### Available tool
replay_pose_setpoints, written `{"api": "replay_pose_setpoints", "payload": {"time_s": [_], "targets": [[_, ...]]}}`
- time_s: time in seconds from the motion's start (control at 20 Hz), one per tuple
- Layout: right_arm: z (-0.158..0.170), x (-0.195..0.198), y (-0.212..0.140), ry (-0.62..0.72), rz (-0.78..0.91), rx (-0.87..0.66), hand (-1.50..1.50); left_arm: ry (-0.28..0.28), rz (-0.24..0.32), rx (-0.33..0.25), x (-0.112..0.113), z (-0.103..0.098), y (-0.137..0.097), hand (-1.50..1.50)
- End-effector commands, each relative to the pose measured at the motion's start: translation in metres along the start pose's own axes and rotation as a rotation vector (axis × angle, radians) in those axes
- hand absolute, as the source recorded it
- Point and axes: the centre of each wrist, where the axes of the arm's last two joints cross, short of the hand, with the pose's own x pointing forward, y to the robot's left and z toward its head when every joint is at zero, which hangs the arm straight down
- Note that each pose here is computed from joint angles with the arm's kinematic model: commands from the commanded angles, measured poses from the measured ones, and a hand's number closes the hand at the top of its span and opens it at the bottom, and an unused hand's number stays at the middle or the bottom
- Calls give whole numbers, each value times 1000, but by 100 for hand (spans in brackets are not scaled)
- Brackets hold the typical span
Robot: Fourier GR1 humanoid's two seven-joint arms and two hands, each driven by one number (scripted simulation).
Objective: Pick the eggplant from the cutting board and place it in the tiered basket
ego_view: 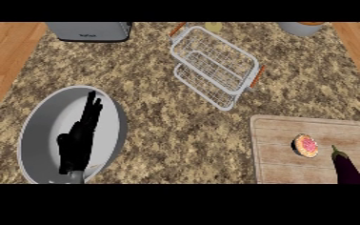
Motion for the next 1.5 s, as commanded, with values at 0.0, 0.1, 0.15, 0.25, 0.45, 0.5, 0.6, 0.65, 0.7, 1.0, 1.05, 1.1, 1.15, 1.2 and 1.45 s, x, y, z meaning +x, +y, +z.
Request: {"api": "replay_pose_setpoints", "payload": {"time_s": [0.0,0.1,0.15,0.25,0.45,0.5,0.6,0.65,0.7,1.0,1.05,1.1,1.15,1.2,1.45], "targets": [[-12,7,4,136,46,50,-150,154,-11,2,-27,8,-12,0],[-9,22,2,136,63,59,-150,145,-15,8,-31,8,1,0],[-12,11,4,134,76,75,-150,151,-5,15,-24,10,3,0],[-21,20,3,137,59,71,-150,146,-5,5,-39,18,-8,0],[-27,18,7,138,75,84,-150,148,3,26,-23,-1,13,0],[-22,22,25,168,81,104,-150,151,2,8,-34,21,9,0],[-26,30,14,162,83,135,-150,156,-8,25,-28,10,3,0],[-29,31,17,161,82,139,-150,146,-18,6,-32,12,4,0],[-31,22,16,170,72,136,-150,154,-6,10,-27,20,12,0],[-40,20,25,165,65,184,-150,169,-9,29,-42,19,-4,0],[-47,16,36,188,62,178,-150,154,-5,29,-40,11,5,0],[-54,5,41,183,51,185,-150,164,-13,42,-40,14,0,0],[-42,30,34,185,59,190,-150,150,-10,27,-22,13,7,0],[-56,20,37,186,55,192,-150,155,1,24,-16,7,-2,0],[-58,13,58,160,50,168,150,157,7,17,-34,7,0,0]]}}
